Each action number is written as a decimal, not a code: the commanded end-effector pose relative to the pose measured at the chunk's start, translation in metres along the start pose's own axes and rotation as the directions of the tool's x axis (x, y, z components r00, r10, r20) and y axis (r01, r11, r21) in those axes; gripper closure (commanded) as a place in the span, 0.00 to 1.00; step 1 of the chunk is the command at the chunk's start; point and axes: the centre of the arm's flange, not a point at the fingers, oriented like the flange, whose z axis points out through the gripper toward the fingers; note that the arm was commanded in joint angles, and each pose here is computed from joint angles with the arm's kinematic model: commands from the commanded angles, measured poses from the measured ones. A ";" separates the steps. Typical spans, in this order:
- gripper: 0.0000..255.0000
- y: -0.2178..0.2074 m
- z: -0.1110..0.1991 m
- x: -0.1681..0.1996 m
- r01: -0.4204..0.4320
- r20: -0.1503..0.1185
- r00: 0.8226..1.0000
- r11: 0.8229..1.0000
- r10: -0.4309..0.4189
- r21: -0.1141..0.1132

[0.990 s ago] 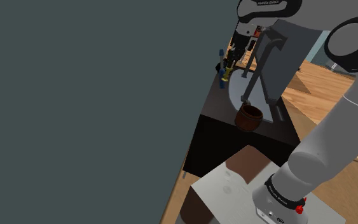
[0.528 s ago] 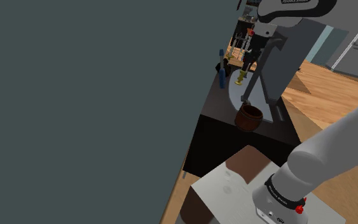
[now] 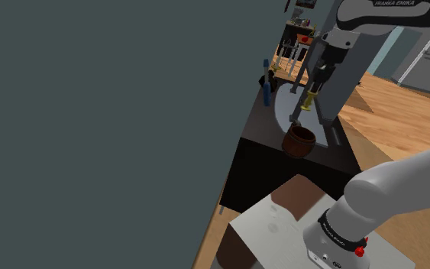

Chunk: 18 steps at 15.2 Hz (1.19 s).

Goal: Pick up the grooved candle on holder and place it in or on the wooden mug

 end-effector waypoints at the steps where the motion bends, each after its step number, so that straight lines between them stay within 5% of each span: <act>1: 1.00 0.010 -0.007 -0.032 -0.031 -0.029 0.999 1.000 0.031 0.000; 18: 1.00 0.011 0.083 -0.031 -0.031 -0.029 0.999 1.000 0.031 0.000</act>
